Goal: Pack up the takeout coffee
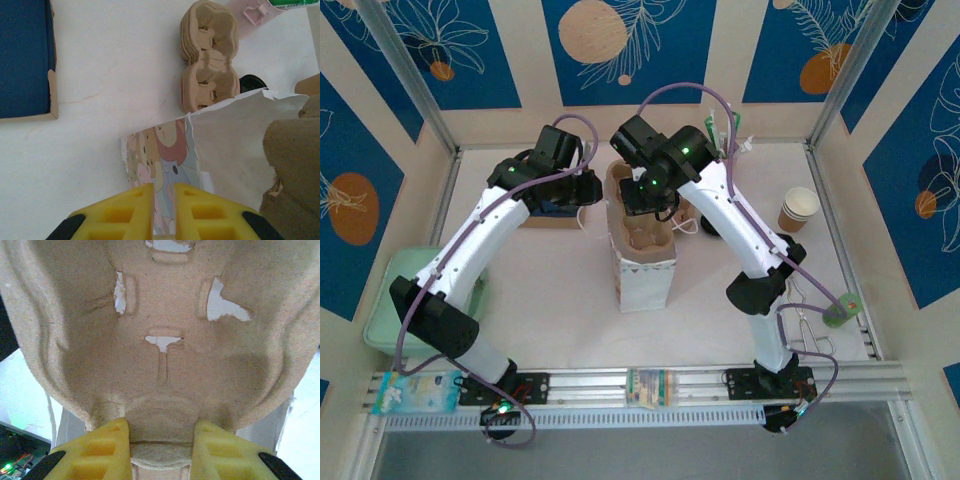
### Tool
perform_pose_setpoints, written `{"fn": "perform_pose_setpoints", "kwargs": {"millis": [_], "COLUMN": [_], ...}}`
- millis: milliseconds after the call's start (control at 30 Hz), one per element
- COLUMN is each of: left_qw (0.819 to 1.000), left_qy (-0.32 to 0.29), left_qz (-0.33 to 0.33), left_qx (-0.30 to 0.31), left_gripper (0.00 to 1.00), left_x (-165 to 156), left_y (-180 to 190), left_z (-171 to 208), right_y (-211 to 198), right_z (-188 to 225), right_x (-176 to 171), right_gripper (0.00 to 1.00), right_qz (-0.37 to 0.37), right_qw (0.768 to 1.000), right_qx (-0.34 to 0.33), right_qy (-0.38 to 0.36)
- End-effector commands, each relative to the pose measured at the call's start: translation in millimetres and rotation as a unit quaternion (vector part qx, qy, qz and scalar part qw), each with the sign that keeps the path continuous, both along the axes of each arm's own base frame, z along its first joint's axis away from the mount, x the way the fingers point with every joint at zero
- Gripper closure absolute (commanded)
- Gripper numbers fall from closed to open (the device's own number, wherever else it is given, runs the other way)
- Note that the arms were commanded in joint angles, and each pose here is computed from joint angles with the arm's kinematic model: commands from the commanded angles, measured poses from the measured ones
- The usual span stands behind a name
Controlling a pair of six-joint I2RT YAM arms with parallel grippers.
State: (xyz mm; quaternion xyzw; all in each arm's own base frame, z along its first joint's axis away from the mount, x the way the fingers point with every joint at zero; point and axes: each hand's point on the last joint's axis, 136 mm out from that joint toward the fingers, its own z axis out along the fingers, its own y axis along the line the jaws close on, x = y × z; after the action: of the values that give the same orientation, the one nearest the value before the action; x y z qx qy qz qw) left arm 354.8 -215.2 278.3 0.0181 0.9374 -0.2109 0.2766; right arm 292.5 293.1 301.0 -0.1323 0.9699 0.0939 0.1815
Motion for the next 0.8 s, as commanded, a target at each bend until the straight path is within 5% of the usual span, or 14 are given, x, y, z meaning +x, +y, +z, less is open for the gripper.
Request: {"fn": "perform_pose_setpoints", "kwargs": {"millis": [0, 333, 767], "left_qw": [1.0, 0.997, 0.995], "left_qy": [-0.011, -0.033, -0.031], "left_qz": [-0.006, -0.025, -0.047], "left_qx": [-0.022, -0.064, -0.083], "left_gripper": [0.78, 0.6, 0.59], "left_x": [-6.1, -16.0, -25.1], "left_y": [0.9, -0.5, -3.8], "left_z": [11.9, 22.7, 15.6], "right_y": [-3.7, 2.2, 1.4], "right_z": [-10.2, -18.8, -21.5], "right_x": [-2.4, -3.8, -8.4], "right_gripper": [0.74, 0.75, 0.76], "right_qz": [-0.007, -0.001, -0.001], "right_qw": [1.0, 0.999, 0.999], "right_qx": [-0.022, -0.023, -0.034], "right_qy": [0.013, 0.024, 0.029]}}
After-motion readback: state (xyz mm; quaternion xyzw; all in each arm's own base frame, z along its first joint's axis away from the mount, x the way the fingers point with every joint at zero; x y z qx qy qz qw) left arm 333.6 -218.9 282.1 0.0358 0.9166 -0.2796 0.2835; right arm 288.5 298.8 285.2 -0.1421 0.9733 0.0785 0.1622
